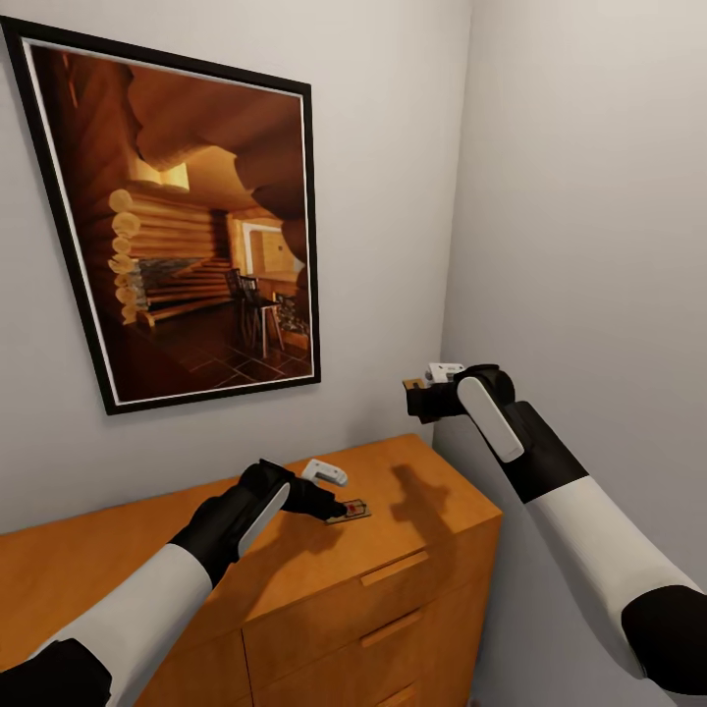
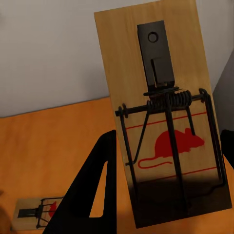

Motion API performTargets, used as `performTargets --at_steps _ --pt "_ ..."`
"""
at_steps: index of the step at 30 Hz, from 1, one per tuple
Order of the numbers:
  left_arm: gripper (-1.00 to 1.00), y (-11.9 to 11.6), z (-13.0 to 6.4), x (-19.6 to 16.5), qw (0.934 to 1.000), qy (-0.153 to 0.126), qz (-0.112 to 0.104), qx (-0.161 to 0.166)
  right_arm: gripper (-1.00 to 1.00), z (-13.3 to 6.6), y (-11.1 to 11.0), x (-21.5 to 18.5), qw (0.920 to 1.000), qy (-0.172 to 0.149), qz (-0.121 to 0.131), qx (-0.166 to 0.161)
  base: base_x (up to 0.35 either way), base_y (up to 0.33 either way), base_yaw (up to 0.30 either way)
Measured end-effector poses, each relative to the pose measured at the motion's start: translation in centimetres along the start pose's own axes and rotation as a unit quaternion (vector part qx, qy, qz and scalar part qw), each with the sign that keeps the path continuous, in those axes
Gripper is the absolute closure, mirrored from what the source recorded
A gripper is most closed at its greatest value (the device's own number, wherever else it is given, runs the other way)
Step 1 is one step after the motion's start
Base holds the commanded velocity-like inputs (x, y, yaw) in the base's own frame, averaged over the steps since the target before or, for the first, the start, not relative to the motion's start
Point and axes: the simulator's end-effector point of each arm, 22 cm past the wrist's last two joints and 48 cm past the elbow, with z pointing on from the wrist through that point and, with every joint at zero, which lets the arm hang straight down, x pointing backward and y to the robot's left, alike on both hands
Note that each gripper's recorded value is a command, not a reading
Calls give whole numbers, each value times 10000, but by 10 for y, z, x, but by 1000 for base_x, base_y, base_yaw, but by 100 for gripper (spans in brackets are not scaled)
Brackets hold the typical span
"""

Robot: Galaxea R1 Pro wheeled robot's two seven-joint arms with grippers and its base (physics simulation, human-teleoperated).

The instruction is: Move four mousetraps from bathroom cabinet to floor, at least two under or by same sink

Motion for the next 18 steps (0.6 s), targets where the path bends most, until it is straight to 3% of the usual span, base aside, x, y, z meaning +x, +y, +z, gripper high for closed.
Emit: performTargets --at_steps 18 --pt "-100 -2 1 1 10000 19 15 -14 100 -1 0 -1 10000 -13 -1 -5 0 0 0"
